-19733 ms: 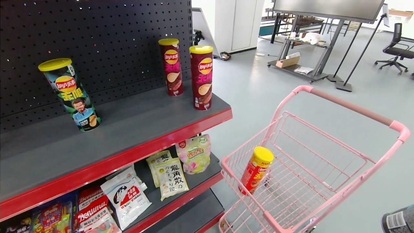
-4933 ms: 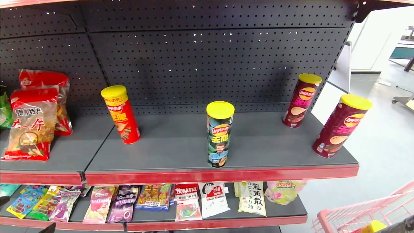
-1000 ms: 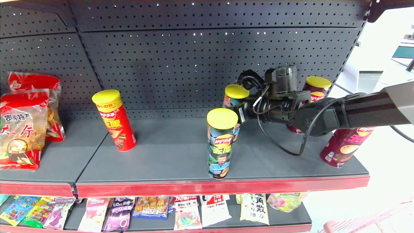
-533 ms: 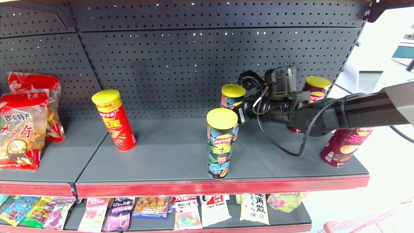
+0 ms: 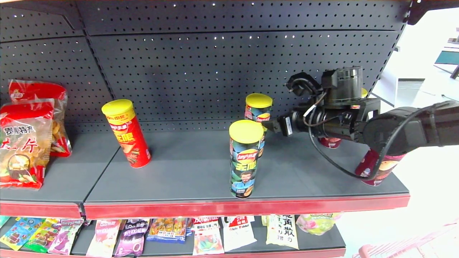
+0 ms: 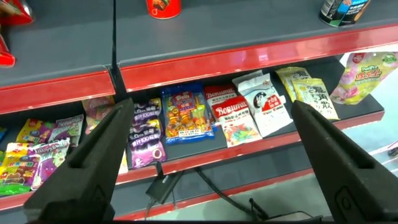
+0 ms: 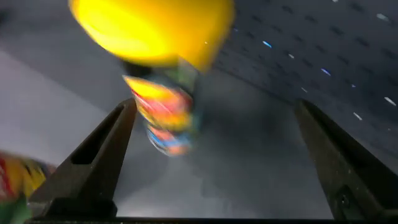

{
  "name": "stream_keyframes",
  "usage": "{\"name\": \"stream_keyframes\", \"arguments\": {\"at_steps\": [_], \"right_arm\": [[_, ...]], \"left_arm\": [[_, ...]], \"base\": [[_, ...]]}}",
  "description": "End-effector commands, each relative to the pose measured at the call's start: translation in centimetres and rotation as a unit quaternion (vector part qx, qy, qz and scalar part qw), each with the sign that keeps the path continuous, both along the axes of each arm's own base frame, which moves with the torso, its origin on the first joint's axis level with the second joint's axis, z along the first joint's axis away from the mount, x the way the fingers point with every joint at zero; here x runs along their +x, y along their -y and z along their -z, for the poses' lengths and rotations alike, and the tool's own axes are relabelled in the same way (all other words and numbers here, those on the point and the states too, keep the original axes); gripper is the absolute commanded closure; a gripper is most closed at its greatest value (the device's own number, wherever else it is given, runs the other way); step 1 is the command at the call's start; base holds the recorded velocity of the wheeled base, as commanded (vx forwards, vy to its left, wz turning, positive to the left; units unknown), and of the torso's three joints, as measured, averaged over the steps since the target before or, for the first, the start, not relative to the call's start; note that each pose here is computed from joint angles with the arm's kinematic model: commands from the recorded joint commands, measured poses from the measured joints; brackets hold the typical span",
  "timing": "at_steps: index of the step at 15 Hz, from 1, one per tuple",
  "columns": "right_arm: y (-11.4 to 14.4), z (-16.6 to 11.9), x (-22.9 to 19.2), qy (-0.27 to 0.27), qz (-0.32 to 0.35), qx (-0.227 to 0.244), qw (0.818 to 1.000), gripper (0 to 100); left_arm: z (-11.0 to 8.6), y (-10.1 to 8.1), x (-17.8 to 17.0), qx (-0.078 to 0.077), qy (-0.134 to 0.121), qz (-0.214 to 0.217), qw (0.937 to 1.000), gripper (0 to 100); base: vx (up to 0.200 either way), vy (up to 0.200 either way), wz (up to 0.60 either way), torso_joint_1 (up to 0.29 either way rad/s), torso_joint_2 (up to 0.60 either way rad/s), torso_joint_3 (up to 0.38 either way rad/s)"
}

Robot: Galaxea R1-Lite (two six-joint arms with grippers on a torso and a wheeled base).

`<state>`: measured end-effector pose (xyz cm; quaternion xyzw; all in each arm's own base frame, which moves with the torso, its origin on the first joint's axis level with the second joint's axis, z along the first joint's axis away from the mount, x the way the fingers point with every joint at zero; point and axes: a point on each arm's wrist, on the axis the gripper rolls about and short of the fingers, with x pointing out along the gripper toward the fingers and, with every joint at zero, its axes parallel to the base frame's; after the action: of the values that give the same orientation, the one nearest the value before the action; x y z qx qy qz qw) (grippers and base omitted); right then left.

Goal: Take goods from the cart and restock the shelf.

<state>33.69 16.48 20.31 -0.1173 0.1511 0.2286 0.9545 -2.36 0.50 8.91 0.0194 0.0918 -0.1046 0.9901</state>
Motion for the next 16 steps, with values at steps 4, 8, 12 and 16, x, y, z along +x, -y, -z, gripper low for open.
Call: {"name": "stream_keyframes", "arguments": {"at_steps": [4,8,12,16], "right_arm": [[2.8,-1.9,-5.3,0.007,0.008,0.009,1.0,0],[3.5,-1.0,-10.1,-0.018,0.007,0.016,1.0,0],[6.1,0.1,-15.6,-0.023,-0.001,0.012,1.0,0],[11.1,1.9,-22.7,0.014,0.064,0.027,0.997,0]], "left_arm": [[0.0,0.0,0.0,0.001,-0.002,0.001,1.0,0],[-0.1,0.1,0.4,0.004,-0.021,0.001,0.9998,0],[-0.2,0.2,1.0,0.012,-0.055,0.001,0.9984,0],[-0.8,0.5,2.4,0.027,-0.118,0.0,0.9927,0]], "base": [[0.0,0.0,0.0,0.0,0.0,0.0],[0.0,0.0,0.0,0.0,0.0,0.0],[0.0,0.0,0.0,0.0,0.0,0.0],[0.0,0.0,0.0,0.0,0.0,0.0]]}}
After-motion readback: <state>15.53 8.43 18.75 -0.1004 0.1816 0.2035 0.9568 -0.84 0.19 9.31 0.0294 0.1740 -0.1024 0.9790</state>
